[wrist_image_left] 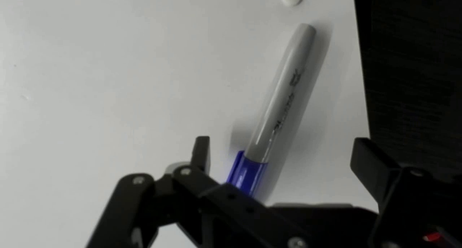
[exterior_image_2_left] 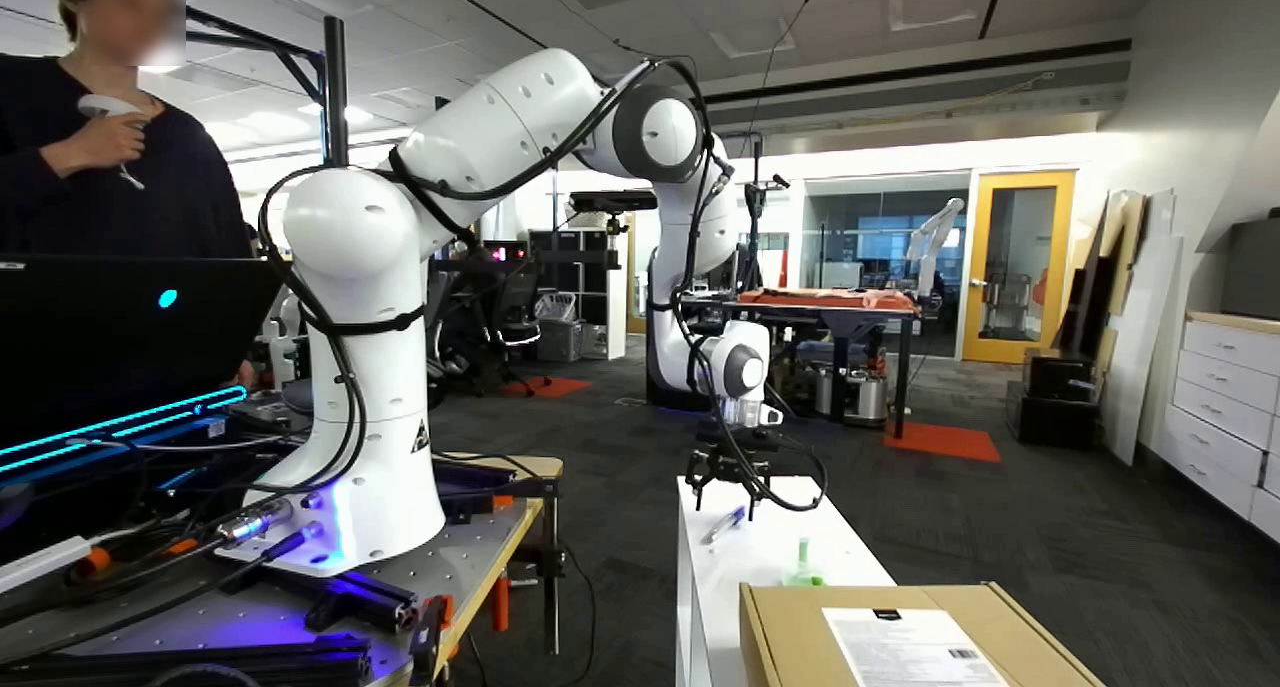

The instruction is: Pick up the pen and put it in the cup

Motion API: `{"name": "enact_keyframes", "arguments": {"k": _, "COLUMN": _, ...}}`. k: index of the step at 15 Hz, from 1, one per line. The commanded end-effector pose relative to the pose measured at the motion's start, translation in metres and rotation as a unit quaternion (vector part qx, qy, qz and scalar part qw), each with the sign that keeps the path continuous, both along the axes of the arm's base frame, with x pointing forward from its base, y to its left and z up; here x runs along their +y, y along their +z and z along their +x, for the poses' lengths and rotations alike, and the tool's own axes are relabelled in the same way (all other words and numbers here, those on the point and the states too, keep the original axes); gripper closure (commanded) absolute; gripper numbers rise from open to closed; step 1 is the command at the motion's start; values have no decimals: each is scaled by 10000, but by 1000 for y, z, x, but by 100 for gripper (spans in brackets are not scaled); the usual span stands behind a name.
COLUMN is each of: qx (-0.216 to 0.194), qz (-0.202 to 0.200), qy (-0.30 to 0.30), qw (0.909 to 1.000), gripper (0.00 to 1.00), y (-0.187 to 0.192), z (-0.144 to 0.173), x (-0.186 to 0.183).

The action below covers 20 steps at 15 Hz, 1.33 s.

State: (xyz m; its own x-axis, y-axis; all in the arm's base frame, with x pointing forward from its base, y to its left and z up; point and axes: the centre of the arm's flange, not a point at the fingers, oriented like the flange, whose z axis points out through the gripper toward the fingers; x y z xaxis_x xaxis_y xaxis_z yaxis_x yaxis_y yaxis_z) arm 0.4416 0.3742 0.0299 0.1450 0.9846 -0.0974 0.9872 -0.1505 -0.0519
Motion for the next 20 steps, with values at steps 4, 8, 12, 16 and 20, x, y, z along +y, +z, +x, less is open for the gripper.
{"name": "enact_keyframes", "arguments": {"k": 4, "qx": -250, "qz": 73, "qy": -26, "qw": 9997, "gripper": 0, "y": 7, "z": -4, "x": -14}}
{"name": "enact_keyframes", "arguments": {"k": 8, "qx": -266, "qz": 105, "qy": -70, "qw": 9996, "gripper": 33, "y": 4, "z": 0, "x": -17}}
{"name": "enact_keyframes", "arguments": {"k": 12, "qx": -258, "qz": 146, "qy": -135, "qw": 9995, "gripper": 53, "y": 3, "z": 2, "x": -21}}
{"name": "enact_keyframes", "arguments": {"k": 16, "qx": -224, "qz": 225, "qy": -224, "qw": 9992, "gripper": 21, "y": 0, "z": 1, "x": -24}}
{"name": "enact_keyframes", "arguments": {"k": 20, "qx": -196, "qz": 242, "qy": -295, "qw": 9991, "gripper": 1, "y": -3, "z": -1, "x": -26}}
